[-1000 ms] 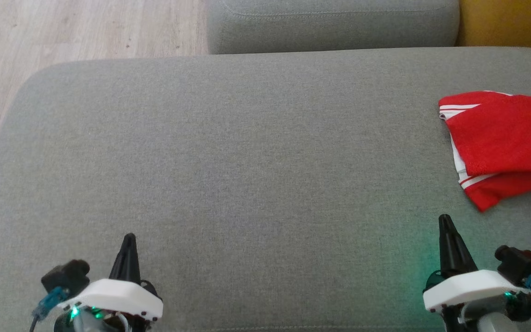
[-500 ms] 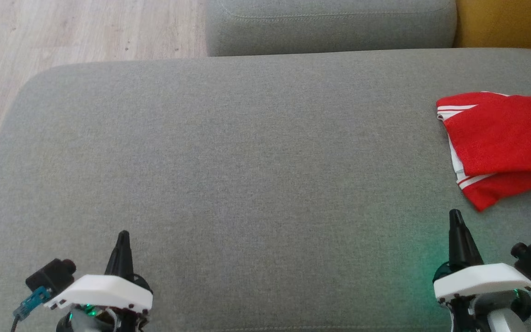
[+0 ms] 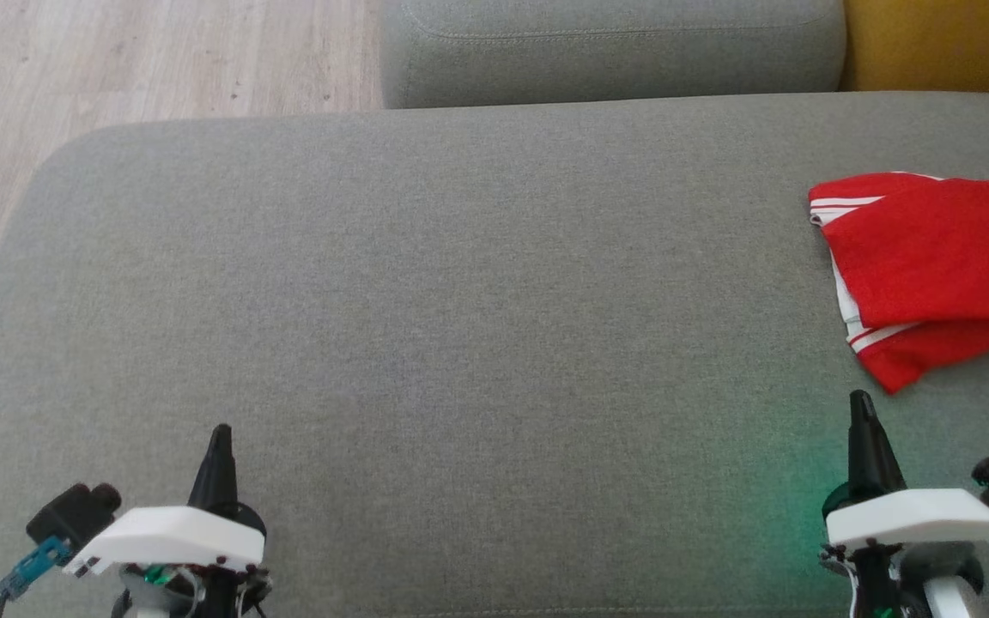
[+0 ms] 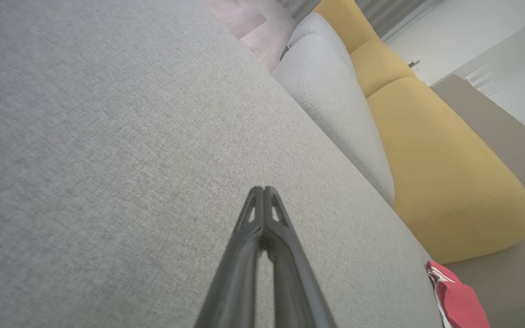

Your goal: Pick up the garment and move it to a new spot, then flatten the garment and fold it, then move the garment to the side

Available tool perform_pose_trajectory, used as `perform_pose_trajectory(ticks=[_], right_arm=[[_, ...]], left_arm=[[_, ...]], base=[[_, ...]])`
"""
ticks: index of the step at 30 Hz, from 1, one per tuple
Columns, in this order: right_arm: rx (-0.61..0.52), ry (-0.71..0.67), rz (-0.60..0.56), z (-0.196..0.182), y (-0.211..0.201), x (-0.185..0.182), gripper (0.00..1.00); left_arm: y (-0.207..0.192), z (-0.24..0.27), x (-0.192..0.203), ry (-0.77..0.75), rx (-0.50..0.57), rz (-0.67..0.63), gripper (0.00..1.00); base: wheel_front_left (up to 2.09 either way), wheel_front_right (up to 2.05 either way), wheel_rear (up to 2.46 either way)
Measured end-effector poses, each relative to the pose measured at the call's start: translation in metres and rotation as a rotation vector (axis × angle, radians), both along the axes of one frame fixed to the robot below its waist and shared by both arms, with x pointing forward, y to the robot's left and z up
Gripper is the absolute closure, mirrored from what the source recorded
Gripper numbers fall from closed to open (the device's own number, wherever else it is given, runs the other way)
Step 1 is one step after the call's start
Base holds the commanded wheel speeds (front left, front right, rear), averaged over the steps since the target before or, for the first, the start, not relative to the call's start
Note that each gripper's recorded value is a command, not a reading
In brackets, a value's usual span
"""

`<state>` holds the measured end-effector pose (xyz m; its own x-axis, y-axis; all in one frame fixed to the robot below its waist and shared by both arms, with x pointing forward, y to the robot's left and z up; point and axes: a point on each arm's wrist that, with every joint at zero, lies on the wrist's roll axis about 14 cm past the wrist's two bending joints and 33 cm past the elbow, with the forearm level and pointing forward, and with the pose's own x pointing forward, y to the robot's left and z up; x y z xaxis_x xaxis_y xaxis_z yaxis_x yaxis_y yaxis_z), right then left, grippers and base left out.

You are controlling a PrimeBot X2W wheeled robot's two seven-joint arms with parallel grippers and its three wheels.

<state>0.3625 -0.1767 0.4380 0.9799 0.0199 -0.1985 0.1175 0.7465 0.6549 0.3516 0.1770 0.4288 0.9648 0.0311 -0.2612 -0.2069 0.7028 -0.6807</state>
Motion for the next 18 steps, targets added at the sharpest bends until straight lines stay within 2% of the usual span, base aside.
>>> perform_pose_trajectory(ticks=[18], right_arm=[[0.204,-0.001,-0.065,0.0049,-0.0087,0.001,1.0]], left_arm=[[0.0031,0.0061,0.0048,-0.01,-0.191,0.037,1.0]], base=[[0.0,0.0,0.0]])
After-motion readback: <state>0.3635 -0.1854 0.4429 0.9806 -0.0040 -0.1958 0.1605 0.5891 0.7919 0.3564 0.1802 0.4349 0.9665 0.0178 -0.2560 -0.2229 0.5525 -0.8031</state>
